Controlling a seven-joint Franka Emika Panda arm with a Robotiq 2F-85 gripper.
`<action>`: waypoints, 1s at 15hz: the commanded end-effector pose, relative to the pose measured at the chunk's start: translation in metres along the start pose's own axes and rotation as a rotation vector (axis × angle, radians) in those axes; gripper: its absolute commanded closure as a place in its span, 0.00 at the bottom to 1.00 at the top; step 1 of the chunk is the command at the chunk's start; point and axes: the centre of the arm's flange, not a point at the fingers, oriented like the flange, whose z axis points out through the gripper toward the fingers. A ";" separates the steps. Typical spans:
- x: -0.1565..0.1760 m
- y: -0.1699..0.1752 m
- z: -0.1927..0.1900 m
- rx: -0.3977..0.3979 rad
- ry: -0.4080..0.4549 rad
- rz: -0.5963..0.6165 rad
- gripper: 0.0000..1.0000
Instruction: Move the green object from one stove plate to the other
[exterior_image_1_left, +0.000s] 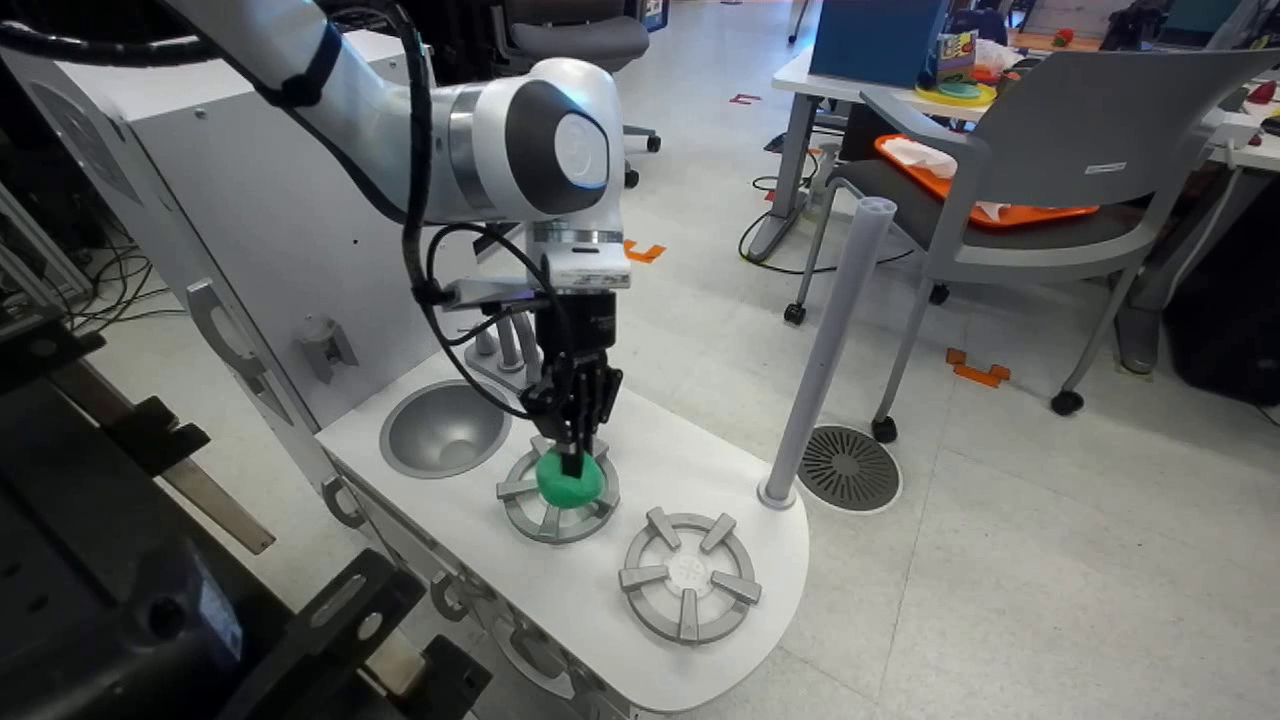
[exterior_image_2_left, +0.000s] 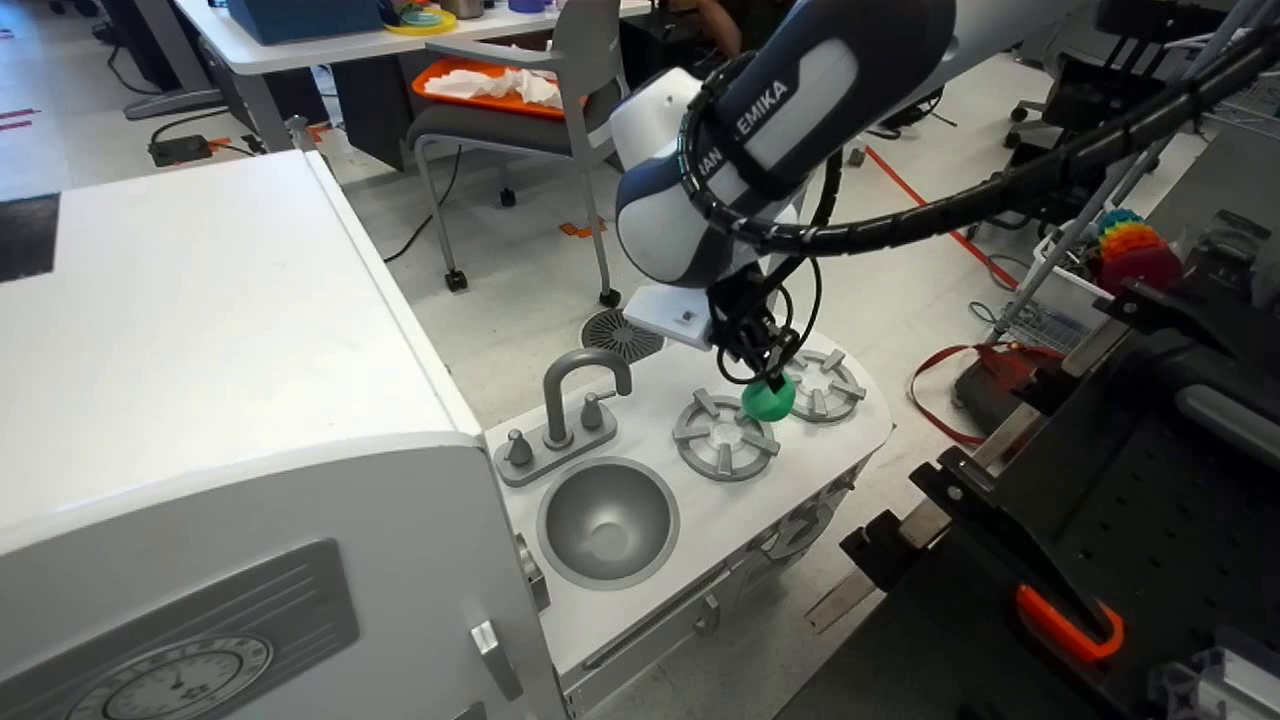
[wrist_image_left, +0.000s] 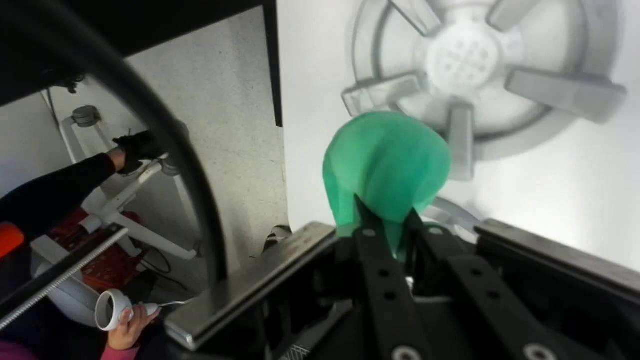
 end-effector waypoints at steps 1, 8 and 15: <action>0.037 -0.064 0.009 0.110 0.056 0.102 0.97; 0.093 -0.081 0.044 0.136 0.154 0.343 0.97; 0.093 -0.072 0.075 0.101 0.071 0.470 0.97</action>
